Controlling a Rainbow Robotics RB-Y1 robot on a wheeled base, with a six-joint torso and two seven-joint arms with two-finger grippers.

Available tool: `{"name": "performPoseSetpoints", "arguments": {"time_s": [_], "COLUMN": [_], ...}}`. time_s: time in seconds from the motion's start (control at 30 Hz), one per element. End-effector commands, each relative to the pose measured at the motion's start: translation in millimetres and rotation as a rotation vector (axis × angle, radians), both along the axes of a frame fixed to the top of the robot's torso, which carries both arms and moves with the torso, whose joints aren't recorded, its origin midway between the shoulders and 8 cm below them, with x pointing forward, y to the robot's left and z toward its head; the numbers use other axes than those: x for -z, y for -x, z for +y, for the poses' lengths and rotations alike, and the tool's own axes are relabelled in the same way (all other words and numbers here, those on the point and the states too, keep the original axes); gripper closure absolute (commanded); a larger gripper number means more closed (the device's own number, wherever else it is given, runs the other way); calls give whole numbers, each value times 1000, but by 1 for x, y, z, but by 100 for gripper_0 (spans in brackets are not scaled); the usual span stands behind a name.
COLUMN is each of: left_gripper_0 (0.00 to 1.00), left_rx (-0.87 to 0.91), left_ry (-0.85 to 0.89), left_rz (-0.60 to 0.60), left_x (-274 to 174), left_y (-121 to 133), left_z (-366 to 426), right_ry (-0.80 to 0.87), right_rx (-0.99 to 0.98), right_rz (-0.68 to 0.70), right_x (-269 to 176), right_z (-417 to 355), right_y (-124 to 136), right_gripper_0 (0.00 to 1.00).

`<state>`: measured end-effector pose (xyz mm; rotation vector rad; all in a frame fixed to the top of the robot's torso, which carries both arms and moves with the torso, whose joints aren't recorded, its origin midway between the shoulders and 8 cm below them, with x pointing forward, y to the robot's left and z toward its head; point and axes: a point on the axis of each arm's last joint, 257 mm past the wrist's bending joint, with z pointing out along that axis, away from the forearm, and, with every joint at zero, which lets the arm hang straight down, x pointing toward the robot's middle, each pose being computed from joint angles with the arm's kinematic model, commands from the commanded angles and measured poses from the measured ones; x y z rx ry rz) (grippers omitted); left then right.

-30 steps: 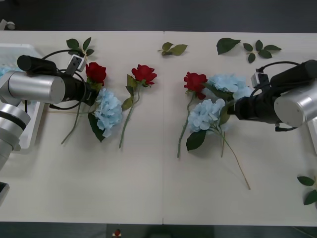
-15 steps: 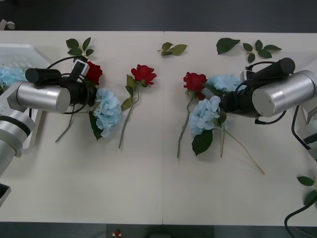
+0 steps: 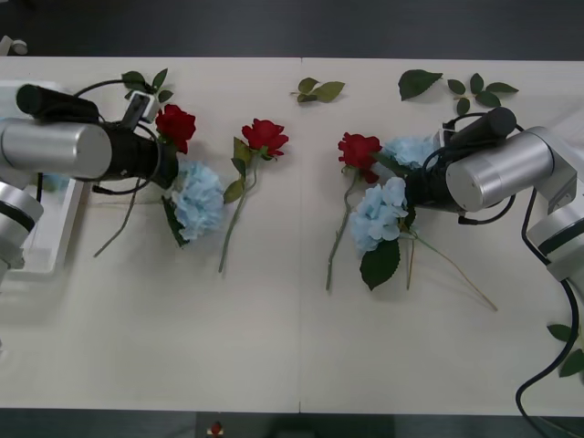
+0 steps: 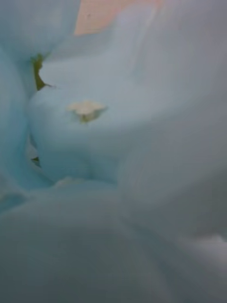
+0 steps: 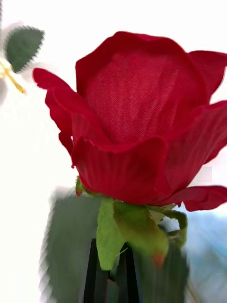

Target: Put the red flowers into the right box and the blue flowers into the left box

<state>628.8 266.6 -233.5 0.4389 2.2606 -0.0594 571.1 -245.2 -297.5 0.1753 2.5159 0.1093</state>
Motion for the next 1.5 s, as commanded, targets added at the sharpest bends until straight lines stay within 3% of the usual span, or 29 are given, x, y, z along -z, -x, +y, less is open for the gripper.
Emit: {"name": "performPoseSetpoints", "arguments": {"time_s": [0.03,0.23,0.4,0.9,1.1,1.5], "left_gripper_0": [100,100,100,100,100,100], "left_rx": [-14,18,130,576,701,969], "left_ry": [23,78,131,368,477,754], "left_rz": [-24,23,7,-169,-236,-453], "left_x": [-51,-86,-114,-165,-189,-227], "left_y": [12,55,92,147,169,219], "left_z": [30,46,45,-36,-61,-131], "right_ry": [-32,-34,-45,-162,-193,-292], "right_rx": [3,2,-10,-191,-315,-793], "right_rz": [-22,-13,-8,-120,-184,-408], "right_x": [-12,-8,-30,-119,-147,-210], "right_z": [17,21,21,19,13,32], "right_y": [-11,-9,-3,37,68,172], "right_gripper_0": [0,0,0,0,0,0]}}
